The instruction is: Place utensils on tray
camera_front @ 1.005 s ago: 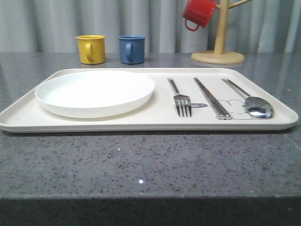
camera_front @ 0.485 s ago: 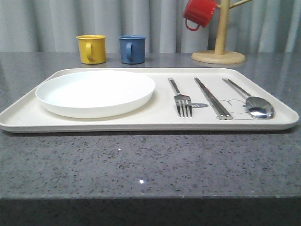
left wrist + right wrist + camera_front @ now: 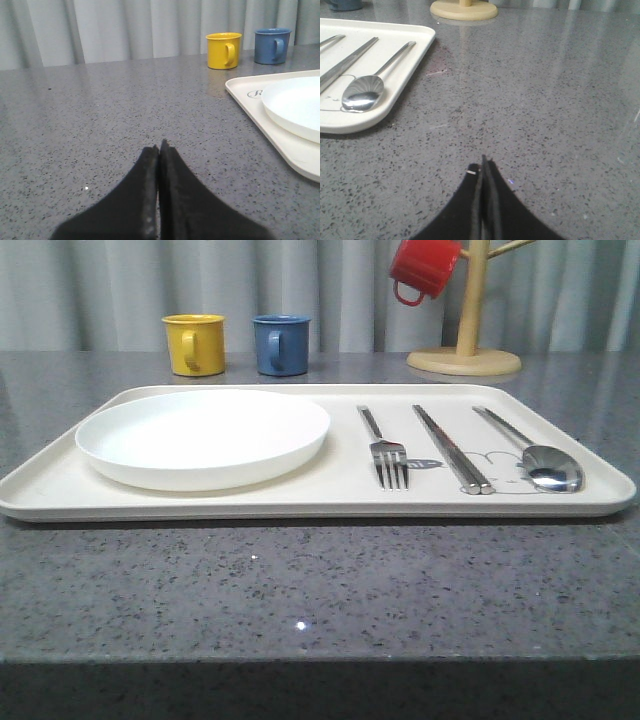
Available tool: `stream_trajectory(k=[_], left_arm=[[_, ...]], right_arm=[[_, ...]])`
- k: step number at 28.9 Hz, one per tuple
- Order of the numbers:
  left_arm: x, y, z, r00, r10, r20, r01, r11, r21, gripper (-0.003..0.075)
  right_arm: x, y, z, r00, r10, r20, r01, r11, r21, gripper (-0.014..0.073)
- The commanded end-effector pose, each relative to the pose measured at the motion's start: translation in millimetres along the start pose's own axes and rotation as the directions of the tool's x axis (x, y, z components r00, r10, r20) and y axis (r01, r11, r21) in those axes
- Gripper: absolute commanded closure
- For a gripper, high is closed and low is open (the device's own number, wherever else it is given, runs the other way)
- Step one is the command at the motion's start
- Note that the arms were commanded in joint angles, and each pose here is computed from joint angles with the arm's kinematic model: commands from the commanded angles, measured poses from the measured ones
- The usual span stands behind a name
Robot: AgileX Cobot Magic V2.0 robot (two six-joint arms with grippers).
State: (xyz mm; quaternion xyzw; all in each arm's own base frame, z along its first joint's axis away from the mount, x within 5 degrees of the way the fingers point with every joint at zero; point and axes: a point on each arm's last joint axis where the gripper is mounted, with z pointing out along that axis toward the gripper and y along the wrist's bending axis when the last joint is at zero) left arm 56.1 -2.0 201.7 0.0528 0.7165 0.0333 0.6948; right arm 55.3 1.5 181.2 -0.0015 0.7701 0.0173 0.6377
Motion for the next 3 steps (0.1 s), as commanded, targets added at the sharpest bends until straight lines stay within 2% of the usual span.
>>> stream_trajectory(k=[1, 3], left_arm=[[-7.7, 1.8, -2.1, 0.995, -0.01, 0.099, 0.012, 1.0, -0.02, 0.0739], [-7.7, 1.8, -2.1, 0.995, -0.01, 0.099, 0.012, 1.0, -0.02, 0.0739]], right_arm=[[-13.1, 0.2, -3.2, 0.993, -0.007, 0.121, 0.007, 1.0, 0.0, 0.0663], [-13.1, 0.2, -3.2, 0.993, -0.007, 0.121, 0.007, 1.0, 0.0, 0.0663]])
